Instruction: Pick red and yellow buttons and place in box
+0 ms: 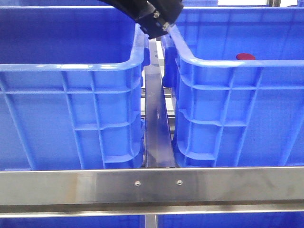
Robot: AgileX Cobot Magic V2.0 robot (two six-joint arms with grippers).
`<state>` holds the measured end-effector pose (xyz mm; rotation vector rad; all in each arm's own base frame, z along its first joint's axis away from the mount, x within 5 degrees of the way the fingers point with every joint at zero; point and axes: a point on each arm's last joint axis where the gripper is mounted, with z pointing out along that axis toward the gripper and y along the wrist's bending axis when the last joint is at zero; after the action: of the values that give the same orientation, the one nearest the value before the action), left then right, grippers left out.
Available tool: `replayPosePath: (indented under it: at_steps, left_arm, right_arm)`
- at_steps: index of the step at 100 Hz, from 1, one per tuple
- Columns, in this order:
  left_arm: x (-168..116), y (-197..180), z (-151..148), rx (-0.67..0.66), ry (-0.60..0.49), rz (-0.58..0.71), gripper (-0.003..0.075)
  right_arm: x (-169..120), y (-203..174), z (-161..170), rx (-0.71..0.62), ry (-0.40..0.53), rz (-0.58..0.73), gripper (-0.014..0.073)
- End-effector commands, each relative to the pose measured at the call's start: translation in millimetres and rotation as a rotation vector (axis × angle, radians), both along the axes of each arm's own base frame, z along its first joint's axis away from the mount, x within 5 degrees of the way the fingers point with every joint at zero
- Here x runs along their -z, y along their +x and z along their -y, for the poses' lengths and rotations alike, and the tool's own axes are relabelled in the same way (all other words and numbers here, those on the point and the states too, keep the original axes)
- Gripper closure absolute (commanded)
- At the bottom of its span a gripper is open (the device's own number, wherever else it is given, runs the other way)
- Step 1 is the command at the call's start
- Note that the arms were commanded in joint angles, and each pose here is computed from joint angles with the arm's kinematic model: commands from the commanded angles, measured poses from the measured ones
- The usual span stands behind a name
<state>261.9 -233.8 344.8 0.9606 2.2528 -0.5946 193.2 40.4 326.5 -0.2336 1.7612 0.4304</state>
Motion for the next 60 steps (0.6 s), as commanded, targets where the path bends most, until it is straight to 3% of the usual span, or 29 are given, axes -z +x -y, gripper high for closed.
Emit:
replayPosePath:
  at_steps: [1,5,24,40,60]
  left_arm:
    - [-27.9,-5.6,0.3,-0.013,-0.102,0.078,0.0573]
    - [-27.9,-5.6,0.3,-0.013,-0.102,0.078,0.0573]
    - [-27.8,-5.7,0.2,-0.013,-0.101,0.077,0.0573]
    - [-27.8,-5.7,0.2,-0.013,-0.101,0.077,0.0573]
    - [-27.9,-5.8,0.3,-0.013,-0.103,0.075,0.0573]
  right_arm:
    - [-22.8,-2.1,-5.9,-0.053,0.162,0.016,-0.0029]
    - [-27.2,-1.5,-9.1,-0.084,0.225,-0.008,-0.0071]
    - [-44.9,13.7,-27.0,-0.286,0.47,-0.168,-0.0015]
    - [-47.6,39.8,-36.2,-0.403,0.537,-0.271,-0.0015]
    - [-32.5,73.0,-49.8,-0.451,0.597,-0.397,-0.0015]
